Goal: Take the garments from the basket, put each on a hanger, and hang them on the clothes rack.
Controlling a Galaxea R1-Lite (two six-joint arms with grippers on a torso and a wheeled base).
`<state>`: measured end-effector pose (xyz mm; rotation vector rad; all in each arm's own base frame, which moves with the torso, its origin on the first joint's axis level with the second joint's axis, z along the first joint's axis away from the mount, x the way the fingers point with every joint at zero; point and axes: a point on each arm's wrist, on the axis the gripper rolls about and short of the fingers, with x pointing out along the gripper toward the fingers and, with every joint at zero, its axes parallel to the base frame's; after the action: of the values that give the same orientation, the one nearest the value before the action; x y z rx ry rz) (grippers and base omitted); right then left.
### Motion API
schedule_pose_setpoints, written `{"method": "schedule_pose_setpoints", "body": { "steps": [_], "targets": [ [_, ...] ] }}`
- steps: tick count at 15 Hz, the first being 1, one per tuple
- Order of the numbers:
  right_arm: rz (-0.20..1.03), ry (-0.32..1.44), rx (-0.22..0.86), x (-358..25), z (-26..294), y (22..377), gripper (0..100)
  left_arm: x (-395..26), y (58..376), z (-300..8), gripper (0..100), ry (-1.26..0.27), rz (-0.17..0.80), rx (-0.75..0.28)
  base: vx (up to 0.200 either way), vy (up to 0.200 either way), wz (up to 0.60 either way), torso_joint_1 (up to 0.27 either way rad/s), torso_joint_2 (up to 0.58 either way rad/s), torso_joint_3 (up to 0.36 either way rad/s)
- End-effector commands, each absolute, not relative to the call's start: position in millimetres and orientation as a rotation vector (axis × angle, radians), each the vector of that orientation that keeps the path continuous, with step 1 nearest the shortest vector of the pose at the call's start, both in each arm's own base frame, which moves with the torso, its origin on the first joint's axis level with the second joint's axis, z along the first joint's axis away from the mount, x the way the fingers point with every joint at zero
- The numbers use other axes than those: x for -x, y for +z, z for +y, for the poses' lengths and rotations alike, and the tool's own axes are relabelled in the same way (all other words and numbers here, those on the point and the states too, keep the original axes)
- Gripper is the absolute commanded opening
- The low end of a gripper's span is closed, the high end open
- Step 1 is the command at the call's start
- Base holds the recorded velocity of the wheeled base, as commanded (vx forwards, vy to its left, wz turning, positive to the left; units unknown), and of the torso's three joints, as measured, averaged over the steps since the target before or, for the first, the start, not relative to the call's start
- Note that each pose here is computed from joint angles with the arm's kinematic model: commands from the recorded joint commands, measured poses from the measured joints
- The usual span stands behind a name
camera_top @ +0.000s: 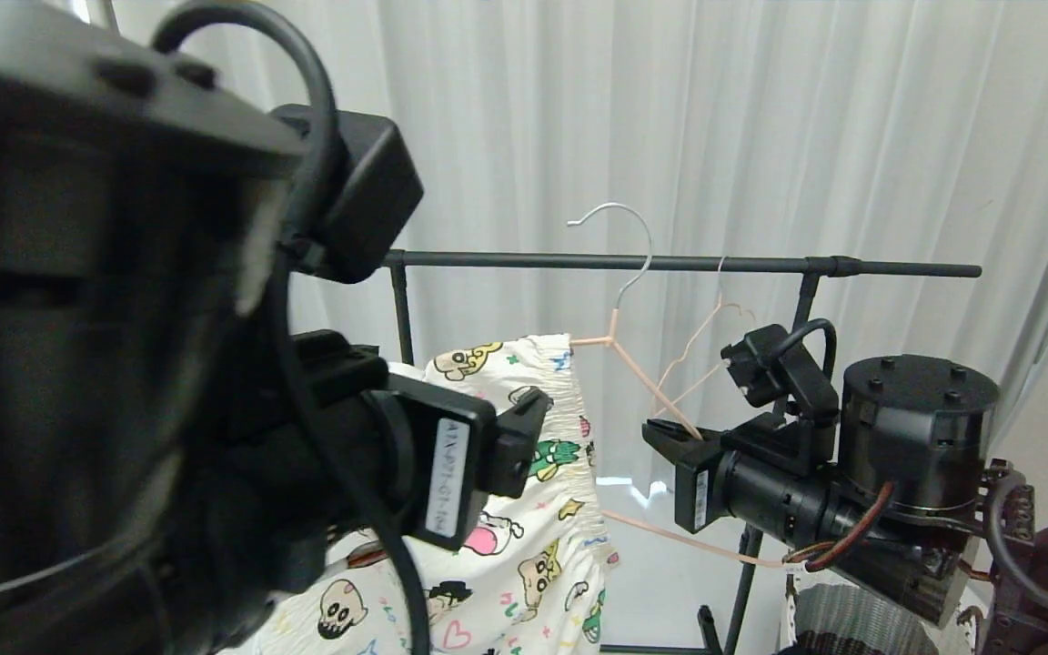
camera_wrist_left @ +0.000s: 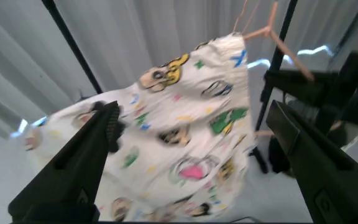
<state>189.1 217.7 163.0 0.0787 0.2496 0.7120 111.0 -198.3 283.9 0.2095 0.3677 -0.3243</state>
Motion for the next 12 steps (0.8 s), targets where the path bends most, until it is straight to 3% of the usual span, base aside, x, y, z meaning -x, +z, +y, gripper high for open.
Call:
{"method": "schedule_pose_setpoints", "body": {
  "steps": [1,4,6,12],
  "targets": [
    [0.269,0.695,-0.02,-191.0,187.1,143.0,0,-77.3,293.4,-134.2,100,-0.472,0.3,-0.26,0.0,0.0,0.0,0.0,0.0,0.0],
    [0.244,0.752,-0.001,-179.7,172.6,130.7,0,-53.3,274.5,-85.5,100,-0.81,0.293,-0.299,0.0,0.0,0.0,0.0,0.0,0.0],
    [0.233,0.803,0.043,-171.0,166.6,122.9,0,-57.4,256.4,-78.4,100,-0.863,0.351,-0.319,0.0,0.0,0.0,0.0,0.0,0.0],
    [0.206,0.914,0.087,-152.0,168.6,115.8,0,-91.5,239.8,-119.9,100,-1.012,0.446,-0.307,0.0,0.0,0.0,0.0,0.0,0.0]
  ]
}}
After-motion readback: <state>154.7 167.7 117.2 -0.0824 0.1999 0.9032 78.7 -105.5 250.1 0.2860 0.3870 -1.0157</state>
